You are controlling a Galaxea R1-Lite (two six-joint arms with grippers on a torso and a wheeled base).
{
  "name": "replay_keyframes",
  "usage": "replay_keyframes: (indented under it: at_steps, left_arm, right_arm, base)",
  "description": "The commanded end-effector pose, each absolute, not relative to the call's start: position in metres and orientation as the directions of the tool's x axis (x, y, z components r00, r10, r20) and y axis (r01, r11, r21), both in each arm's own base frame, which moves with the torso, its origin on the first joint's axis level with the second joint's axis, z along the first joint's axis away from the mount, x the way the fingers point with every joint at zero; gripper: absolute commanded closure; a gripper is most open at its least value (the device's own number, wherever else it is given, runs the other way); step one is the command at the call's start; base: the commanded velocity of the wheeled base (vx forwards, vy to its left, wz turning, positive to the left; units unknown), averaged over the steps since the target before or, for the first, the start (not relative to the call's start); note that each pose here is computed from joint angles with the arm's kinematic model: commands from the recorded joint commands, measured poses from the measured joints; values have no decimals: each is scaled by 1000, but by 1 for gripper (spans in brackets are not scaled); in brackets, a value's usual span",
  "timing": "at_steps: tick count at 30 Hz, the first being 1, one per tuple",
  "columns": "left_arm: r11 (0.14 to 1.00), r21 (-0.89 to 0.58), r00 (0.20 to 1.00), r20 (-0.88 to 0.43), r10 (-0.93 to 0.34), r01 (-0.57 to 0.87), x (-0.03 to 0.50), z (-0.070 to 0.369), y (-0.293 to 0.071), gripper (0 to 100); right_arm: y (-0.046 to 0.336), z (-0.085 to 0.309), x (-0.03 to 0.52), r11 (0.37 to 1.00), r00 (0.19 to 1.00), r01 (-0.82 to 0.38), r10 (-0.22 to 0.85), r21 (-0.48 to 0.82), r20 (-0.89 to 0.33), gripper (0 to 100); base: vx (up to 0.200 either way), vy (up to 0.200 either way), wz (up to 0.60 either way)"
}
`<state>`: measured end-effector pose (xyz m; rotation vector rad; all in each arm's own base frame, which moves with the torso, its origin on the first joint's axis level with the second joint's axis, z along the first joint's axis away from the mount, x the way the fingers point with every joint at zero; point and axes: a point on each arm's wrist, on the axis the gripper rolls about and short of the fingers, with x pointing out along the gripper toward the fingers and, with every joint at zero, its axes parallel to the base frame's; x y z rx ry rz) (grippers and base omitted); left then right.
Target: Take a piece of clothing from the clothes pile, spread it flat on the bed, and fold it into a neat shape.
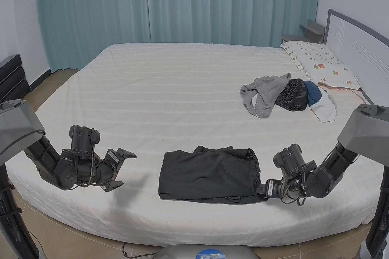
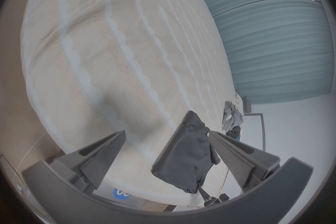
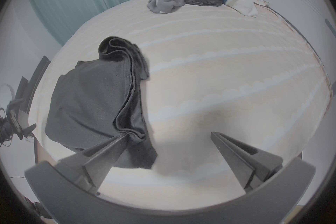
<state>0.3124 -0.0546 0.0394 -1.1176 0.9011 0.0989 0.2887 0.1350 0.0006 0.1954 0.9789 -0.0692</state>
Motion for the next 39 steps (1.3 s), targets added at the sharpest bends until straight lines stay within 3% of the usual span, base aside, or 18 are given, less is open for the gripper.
replay_keyframes:
  at_steps: [1,6,11,28,29,39]
  left_arm:
    - [473,-731,653,-669,-355,-491,312,38,-55,0]
    - [472,-731,653,-669,-355,-492,312,38,-55,0]
    - [471,-732,654,-668,-355,-492,313,39,-55,0]
    - [473,-731,653,-669,-355,-492,312,38,-55,0]
    - [474,-731,653,-669,-356,-491,312,38,-55,0]
    - [493,-723,645,-675,-358,-483,312,36,-59,0]
  right_arm:
    - [113,17,273,970,575,170,46,174,-817,0]
    - [105,38,267,954,632,144,115,263,-766,0]
    - [121,56,295,925,696,68,225,375,-682,0]
    - [168,10,393,906,720,5,290,422,-631,0]
    - [169,4,399,908,712,9,288,418,-640,100]
    - [154,-2,425,902,748,55,247,429,-616,100]
  base:
    - [0,0,0]
    - [0,0,0]
    - [0,0,0]
    - [0,0,0]
    - [0,0,0]
    - [0,0,0]
